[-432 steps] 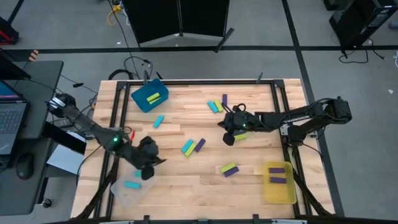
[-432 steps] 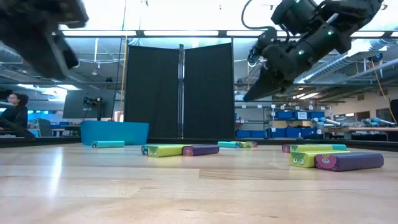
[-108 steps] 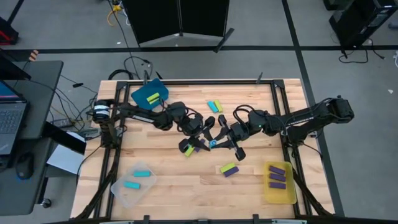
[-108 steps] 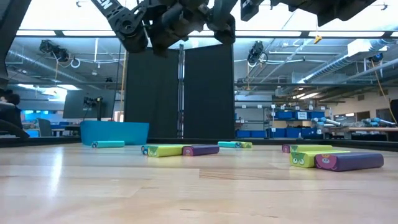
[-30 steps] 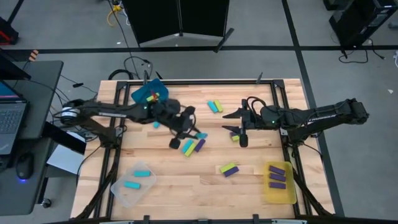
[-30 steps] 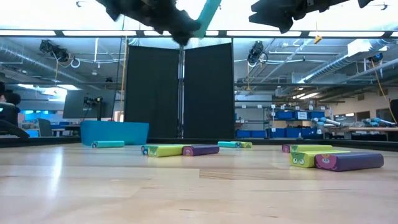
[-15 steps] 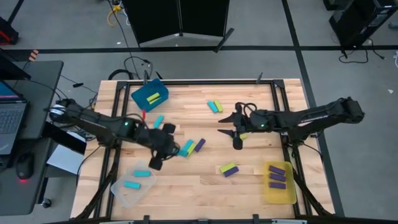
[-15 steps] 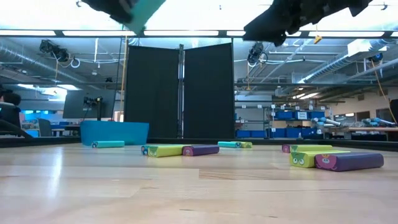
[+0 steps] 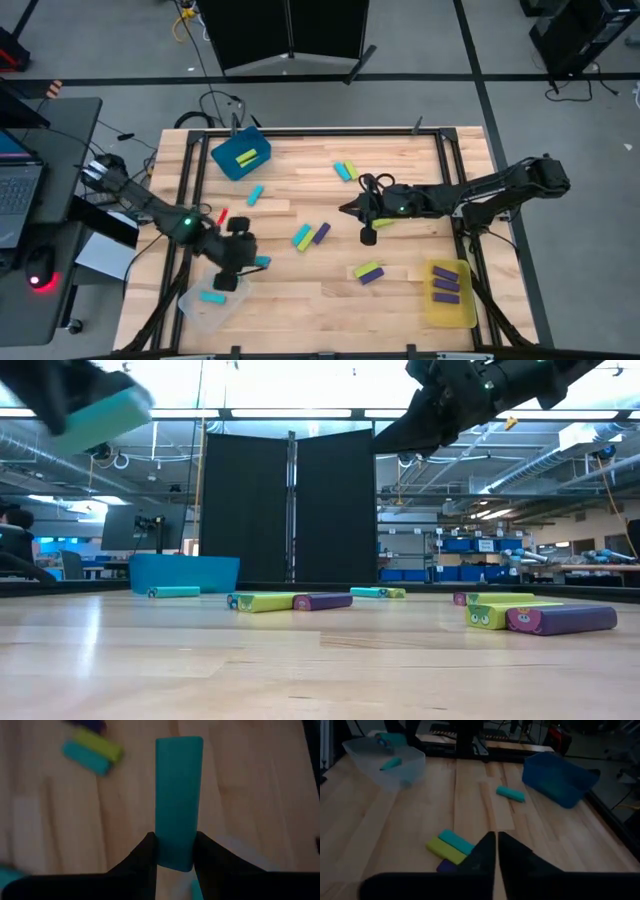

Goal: Sort blocks
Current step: Put the blue block into the transparent bin

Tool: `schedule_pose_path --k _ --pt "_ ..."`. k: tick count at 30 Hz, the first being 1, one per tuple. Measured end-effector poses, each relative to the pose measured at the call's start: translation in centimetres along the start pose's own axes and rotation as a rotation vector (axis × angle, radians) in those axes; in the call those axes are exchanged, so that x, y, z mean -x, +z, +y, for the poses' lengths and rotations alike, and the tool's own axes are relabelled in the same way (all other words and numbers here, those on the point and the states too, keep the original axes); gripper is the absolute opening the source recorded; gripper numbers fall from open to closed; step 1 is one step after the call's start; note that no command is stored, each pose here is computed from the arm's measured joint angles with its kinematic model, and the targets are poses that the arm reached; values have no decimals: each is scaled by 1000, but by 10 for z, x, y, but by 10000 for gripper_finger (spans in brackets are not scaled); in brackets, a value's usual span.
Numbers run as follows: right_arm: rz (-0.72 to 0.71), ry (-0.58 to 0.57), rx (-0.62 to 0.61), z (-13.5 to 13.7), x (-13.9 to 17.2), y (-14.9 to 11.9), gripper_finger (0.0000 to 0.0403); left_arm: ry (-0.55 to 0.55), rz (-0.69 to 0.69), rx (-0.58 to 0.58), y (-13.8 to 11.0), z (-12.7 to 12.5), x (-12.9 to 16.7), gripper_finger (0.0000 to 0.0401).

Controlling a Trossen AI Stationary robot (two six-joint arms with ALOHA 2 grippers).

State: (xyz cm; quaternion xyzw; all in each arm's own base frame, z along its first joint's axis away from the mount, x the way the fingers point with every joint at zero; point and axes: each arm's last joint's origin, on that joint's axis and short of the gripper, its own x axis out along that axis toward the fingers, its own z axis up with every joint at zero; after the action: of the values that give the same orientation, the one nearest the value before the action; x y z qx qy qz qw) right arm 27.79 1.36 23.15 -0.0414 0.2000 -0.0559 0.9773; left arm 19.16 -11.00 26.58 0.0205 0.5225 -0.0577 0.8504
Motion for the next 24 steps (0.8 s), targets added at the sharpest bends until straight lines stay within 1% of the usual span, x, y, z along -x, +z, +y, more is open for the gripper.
schedule_pose_path --k 2,4,7,10,12,18,21,24 --pt "4 0 8 0 0 0 14 -7 29 37 -13 -6 -1 103" --pt "0 0 15 0 -1 0 8 -12 40 69 -25 -12 -1 103" --pt "-5 5 15 0 -1 0 17 -8 39 102 -43 -20 3 103" --pt "-5 5 12 0 -1 0 28 -25 46 102 -55 -30 7 103" --pt "-5 6 2 0 -1 0 27 -42 56 120 -61 -37 9 103" --pt "-7 4 -6 -1 -1 0 8 -87 130 203 -77 -56 11 103" --pt "-9 -2 -9 -3 -1 1 12 -84 185 217 -83 -65 5 103" --pt "-11 -10 -13 -5 -2 1 22 -73 245 220 -88 -72 -6 103"
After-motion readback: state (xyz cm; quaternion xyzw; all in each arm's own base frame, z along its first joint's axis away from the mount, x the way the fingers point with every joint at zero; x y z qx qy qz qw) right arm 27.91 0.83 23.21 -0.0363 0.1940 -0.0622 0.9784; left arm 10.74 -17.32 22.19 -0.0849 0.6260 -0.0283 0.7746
